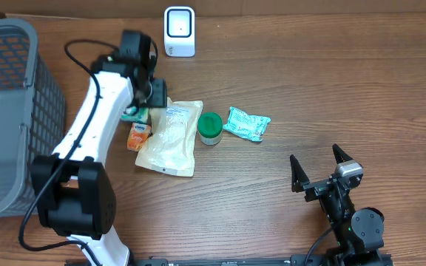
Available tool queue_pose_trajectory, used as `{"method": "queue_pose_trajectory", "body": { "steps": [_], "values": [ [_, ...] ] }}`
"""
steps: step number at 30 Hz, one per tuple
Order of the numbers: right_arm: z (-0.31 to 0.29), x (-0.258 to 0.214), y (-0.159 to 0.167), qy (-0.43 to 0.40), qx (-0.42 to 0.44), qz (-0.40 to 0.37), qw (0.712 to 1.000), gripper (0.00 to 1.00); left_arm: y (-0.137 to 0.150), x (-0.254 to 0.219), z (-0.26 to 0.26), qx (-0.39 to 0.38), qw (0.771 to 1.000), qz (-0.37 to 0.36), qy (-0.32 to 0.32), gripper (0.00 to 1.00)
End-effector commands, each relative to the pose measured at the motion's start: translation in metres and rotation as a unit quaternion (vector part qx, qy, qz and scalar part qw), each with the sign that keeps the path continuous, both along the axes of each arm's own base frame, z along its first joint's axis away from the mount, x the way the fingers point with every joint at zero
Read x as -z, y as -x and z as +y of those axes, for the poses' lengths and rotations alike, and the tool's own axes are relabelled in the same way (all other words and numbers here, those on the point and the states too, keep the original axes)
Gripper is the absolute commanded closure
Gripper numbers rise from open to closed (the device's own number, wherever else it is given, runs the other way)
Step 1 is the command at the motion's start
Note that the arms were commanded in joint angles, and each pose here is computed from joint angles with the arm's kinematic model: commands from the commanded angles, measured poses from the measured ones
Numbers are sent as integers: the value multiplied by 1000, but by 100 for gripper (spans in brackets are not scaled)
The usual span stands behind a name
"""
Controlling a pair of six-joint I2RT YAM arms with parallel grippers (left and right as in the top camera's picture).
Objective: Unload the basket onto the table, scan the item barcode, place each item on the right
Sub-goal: 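Carry the teal Kleenex pack out and set it above the orange pack, then reach the right gripper to the mint-green pack and grasp it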
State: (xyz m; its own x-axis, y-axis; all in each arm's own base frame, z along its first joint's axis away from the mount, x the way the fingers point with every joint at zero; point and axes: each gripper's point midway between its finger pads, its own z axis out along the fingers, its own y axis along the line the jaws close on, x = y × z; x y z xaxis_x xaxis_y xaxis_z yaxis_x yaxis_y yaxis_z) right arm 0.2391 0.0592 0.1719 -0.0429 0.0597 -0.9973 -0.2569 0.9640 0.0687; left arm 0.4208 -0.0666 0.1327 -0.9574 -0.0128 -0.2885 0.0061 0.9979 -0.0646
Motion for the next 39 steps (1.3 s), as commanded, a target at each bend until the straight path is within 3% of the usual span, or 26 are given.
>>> {"method": "queue_pose_trajectory", "body": {
  "steps": [1, 6, 11, 17, 23, 31, 39],
  "values": [
    [-1, 1, 0, -1, 3, -3, 1000, 0, -7, -71, -18, 16, 996, -65, 61, 34],
    [-1, 1, 0, -1, 3, -3, 1000, 0, 12, -136, -18, 24, 991, -107, 74, 28],
    [-1, 1, 0, -1, 3, -3, 1000, 0, 31, -175, -7, 16, 986, -147, 77, 0],
    [-1, 1, 0, -1, 3, -3, 1000, 0, 49, -205, 27, 3, 980, -189, 59, 0],
    [-1, 1, 0, -1, 3, -3, 1000, 0, 60, -196, 89, -57, 984, -165, 33, 0],
    [1, 1, 0, -2, -2, -3, 1000, 0, 61, -193, 132, -30, 985, -170, -9, 1],
    [1, 1, 0, -2, -2, -3, 1000, 0, 44, -144, 151, -25, 994, -104, 26, 0]
  ]
}}
